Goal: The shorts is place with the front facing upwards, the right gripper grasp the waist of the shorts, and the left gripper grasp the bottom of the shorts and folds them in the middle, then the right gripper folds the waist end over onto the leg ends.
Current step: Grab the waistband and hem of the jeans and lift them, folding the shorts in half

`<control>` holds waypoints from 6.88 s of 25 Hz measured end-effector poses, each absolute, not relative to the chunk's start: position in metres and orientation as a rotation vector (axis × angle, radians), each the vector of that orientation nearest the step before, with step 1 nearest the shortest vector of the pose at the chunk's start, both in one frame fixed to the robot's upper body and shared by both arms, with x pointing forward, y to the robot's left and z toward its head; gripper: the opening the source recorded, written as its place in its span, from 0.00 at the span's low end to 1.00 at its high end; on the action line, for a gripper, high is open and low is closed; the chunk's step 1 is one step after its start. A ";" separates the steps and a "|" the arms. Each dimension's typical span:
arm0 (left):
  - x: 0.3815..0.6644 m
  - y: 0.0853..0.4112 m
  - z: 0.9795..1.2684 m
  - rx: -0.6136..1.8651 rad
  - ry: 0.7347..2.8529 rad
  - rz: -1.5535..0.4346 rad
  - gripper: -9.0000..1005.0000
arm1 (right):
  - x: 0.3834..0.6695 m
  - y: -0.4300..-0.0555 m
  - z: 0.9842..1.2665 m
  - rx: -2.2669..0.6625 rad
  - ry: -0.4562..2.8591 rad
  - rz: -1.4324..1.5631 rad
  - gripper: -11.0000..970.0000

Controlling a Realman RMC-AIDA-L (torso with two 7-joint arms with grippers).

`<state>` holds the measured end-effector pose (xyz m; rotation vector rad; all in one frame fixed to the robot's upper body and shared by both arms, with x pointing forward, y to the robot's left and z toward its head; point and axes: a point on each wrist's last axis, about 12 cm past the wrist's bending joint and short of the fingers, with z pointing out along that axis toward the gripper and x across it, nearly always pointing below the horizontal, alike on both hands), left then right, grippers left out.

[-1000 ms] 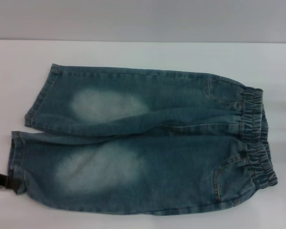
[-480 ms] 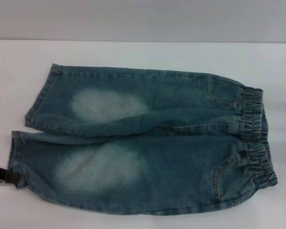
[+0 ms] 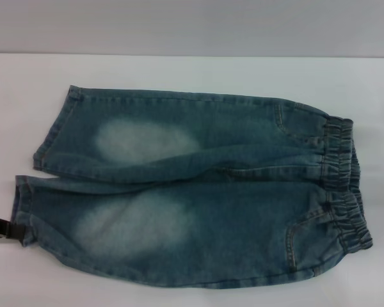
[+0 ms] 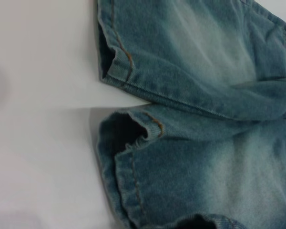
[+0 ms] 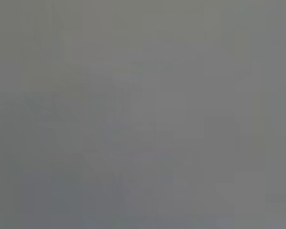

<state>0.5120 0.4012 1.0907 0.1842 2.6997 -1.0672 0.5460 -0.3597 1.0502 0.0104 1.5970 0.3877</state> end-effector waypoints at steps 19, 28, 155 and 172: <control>0.522 0.411 1.108 0.133 2.597 -1.070 0.01 | 0.557 -0.359 1.154 -0.799 2.089 0.913 0.52; 0.530 0.407 1.113 0.151 2.579 -1.066 0.01 | 0.564 -0.356 1.173 -1.054 2.306 0.841 0.53; 0.579 0.381 1.128 0.033 2.139 -0.823 0.04 | 0.508 -0.329 1.060 -0.473 1.785 0.829 0.01; 0.606 0.366 1.125 0.057 2.069 -0.608 0.04 | 0.517 -0.329 1.028 -0.264 1.830 0.644 0.01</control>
